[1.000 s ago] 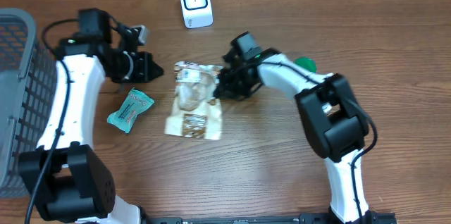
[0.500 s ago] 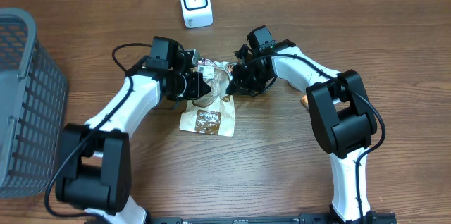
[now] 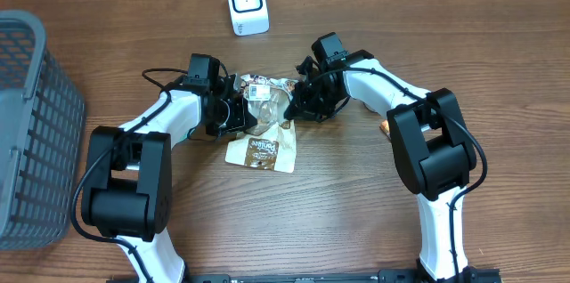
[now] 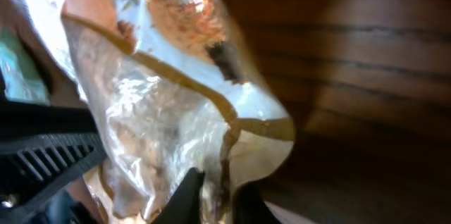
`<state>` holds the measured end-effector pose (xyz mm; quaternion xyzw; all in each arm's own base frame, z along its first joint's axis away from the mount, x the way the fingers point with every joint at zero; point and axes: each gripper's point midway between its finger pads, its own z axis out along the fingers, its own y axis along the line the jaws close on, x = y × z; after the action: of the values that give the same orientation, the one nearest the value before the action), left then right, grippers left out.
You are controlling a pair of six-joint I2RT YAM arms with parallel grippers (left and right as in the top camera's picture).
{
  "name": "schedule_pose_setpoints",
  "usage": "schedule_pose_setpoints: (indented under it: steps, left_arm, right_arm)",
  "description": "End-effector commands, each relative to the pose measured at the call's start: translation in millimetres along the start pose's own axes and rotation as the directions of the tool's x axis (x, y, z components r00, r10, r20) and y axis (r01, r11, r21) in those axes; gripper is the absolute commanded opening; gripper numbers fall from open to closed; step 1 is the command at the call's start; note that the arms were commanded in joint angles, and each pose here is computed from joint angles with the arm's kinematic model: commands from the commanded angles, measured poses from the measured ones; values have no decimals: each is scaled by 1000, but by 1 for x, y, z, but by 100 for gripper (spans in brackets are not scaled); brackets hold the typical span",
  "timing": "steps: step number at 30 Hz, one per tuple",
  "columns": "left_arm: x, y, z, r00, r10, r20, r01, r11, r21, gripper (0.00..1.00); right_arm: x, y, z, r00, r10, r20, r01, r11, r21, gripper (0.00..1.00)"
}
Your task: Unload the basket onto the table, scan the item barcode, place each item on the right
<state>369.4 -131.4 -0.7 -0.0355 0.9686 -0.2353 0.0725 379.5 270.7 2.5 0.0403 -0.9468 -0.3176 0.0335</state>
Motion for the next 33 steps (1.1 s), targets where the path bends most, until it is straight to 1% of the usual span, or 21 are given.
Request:
schedule_pose_setpoints:
  steps: [1,4,7,10,13,17,20,27,31,33]
  left_arm:
    - [0,23,7,1000,7,-1,-7,994,-109,4]
    - [3,24,7,1000,3,-11,-4,993,-118,4]
    - [6,31,6,1000,-8,-19,5,987,-158,4]
    - [12,35,5,999,-20,-41,13,985,-174,4]
    - [15,35,5,998,-26,-54,16,984,-177,4]
    - [15,35,5,998,-26,-54,16,984,-175,4]
    - [16,35,5,998,-27,-56,17,984,-175,4]
    - [17,34,5,998,-29,-59,18,986,-168,4]
    - [17,34,5,998,-32,-62,21,985,-169,4]
    - [18,33,5,997,-33,-63,22,985,-169,4]
  right_arm:
    - [3,-8,6,1000,2,-19,-2,1000,18,33]
    - [1,9,-10,999,-20,-28,17,994,-104,47]
    - [-5,5,-32,1000,6,-11,-7,994,-111,57]
    - [-1,-4,-43,999,37,-24,-40,994,-102,61]
    - [6,-11,-40,998,46,-46,-50,994,-93,64]
    - [22,-14,-24,995,59,-86,-66,994,-87,63]
    - [37,-17,-4,987,114,-110,-123,989,-78,63]
    - [57,-10,31,972,194,-129,-213,965,-154,63]
    - [52,3,38,976,189,-110,-207,958,-196,59]
    - [46,14,38,982,163,-93,-181,955,-235,53]
